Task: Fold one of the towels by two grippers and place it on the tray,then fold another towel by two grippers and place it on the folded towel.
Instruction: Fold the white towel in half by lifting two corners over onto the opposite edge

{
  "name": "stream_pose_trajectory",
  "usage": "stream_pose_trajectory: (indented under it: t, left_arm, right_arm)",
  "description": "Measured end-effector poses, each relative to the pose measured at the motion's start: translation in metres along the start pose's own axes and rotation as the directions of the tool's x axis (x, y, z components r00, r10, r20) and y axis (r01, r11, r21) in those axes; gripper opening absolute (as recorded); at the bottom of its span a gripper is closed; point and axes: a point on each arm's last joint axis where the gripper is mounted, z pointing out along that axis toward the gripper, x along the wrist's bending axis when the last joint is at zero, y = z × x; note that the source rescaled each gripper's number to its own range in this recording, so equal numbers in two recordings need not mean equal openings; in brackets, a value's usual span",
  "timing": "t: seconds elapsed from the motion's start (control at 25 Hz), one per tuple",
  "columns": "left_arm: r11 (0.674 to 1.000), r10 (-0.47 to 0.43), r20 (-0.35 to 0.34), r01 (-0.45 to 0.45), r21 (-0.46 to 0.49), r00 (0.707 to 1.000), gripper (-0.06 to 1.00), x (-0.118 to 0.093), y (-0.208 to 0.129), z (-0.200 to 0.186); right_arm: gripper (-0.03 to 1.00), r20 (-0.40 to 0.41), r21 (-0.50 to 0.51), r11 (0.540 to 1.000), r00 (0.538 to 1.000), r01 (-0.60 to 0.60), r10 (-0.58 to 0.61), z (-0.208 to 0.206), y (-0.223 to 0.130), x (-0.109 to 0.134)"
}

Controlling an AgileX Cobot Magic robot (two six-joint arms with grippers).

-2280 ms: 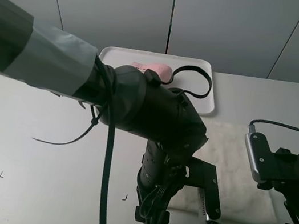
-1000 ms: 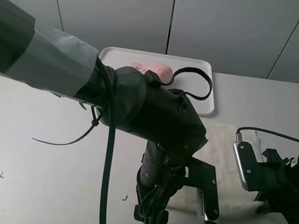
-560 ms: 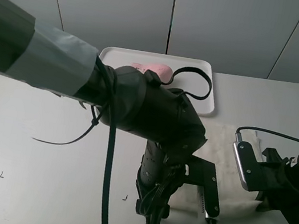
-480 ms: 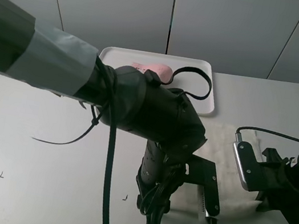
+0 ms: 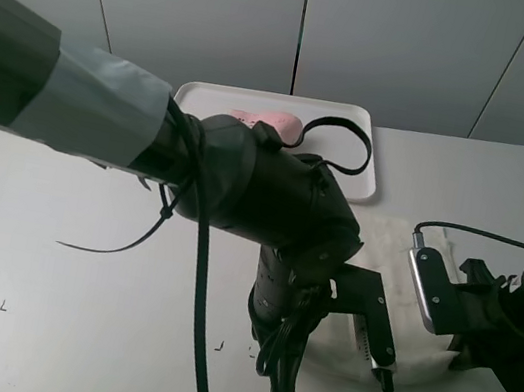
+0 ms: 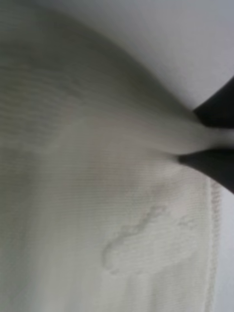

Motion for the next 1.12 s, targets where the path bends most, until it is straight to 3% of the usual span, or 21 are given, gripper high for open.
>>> stream_pose_trajectory:
  t: [0.16,0.32,0.8,0.96,1.12]
  left_arm:
    - [1.000,-0.003,-0.001,0.003,-0.004,1.000,0.00,0.000,0.000,0.000]
    - [1.000,-0.006,-0.003,0.006,-0.015,1.000,0.00,0.000,0.002,0.000]
    - [0.997,-0.024,-0.020,0.022,-0.077,1.000,0.00,0.006,0.004,-0.020]
    - [0.991,-0.092,-0.008,0.091,-0.099,0.996,0.00,0.021,-0.001,-0.027]
    - [0.967,-0.212,0.032,0.214,-0.140,0.977,0.00,0.045,-0.011,-0.035]
  right_arm:
    - [0.00,0.017,-0.002,1.000,0.999,-0.030,0.030,-0.004,0.000,0.003]
    - [0.00,-0.035,0.005,0.998,0.997,-0.061,0.061,-0.010,-0.001,0.014]
    - [0.00,-0.027,-0.116,0.933,0.940,-0.342,0.341,-0.037,0.008,0.021]
    - [0.00,-0.026,-0.143,0.891,0.902,-0.431,0.432,-0.047,0.010,0.024]
    - [0.00,-0.015,-0.177,0.831,0.846,-0.528,0.534,-0.055,0.011,0.026]
